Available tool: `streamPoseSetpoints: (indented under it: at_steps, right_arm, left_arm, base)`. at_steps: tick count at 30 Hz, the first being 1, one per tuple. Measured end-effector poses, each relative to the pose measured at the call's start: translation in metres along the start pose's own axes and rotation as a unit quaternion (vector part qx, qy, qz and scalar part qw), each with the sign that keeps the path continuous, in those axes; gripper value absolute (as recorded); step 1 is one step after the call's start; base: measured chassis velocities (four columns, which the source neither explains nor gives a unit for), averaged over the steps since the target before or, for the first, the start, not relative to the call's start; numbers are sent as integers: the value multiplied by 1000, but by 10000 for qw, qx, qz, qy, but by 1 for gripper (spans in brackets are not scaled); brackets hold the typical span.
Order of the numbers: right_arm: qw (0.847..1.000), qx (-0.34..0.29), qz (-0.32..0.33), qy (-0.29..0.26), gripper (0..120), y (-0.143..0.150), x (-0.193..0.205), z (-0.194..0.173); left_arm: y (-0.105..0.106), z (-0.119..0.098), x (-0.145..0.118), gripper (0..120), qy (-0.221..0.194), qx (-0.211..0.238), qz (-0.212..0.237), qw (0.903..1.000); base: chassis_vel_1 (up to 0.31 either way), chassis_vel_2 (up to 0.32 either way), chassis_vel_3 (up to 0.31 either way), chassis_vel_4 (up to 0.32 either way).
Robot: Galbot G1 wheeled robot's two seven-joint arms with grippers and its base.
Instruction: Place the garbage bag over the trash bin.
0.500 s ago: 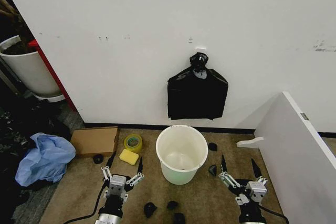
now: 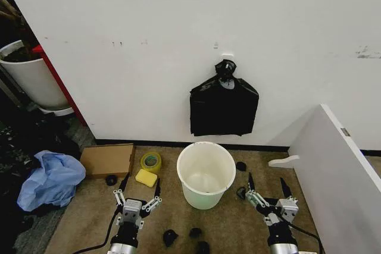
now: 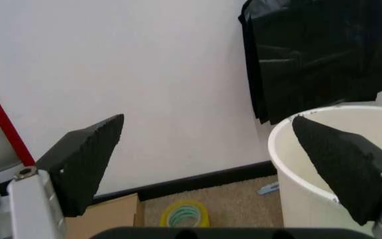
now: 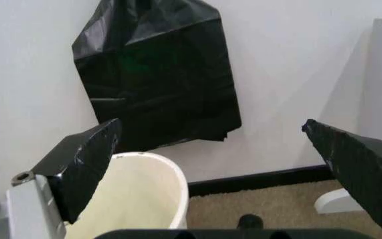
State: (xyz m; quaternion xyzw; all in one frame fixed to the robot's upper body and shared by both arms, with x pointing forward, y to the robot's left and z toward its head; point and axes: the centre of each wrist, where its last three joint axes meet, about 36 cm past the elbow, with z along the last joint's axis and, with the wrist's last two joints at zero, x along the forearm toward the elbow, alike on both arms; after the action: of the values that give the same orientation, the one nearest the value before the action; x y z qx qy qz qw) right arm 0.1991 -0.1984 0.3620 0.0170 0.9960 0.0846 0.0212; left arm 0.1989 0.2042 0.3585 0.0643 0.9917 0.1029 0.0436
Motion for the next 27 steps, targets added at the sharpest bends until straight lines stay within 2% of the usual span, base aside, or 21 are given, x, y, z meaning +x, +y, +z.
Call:
streamPoseSetpoints:
  at_steps: [9, 13, 15, 18, 22, 23, 25, 27]
  right_arm:
    - [9972, -666, -117, 311, 100, 2, -19, -6]
    - [9874, -1428, -522, 430, 100, 1, -55, -23]
    - [9845, -1580, -620, 441, 100, 1, -64, -27]
    - [9696, -2192, -946, 529, 100, -7, -91, -40]
    - [9380, -3233, -1145, 504, 100, -23, -122, -58]
    - [9380, -3233, -1145, 504, 100, -23, -122, -58]
    - [9180, -3704, -1337, 472, 100, -25, -144, -66]
    - [9056, -3930, -1526, 467, 100, -25, -159, -70]
  left_arm:
    - [1, 2, -3, 100, 5, 78, -88, 9999]
    - [5, 3, -3, 100, 8, 47, -67, 10000]
    - [6, 3, -3, 100, 12, 39, -68, 10000]
    - [5, 5, -3, 100, 27, 28, -20, 10000]
    - [3, 11, -8, 100, 32, 24, 210, 9998]
    - [3, 11, -8, 100, 32, 24, 210, 9998]
    - [4, 12, -6, 100, 56, 17, 206, 9998]
    - [6, 13, -4, 100, 69, 1, 160, 9998]
  base:
    - [0, 0, 0, 0]
    - [0, 0, 0, 0]
    - [0, 0, 0, 0]
    - [0, 0, 0, 0]
    - [0, 0, 0, 0]
    - [0, 0, 0, 0]
    - [0, 0, 0, 0]
    - [0, 0, 0, 0]
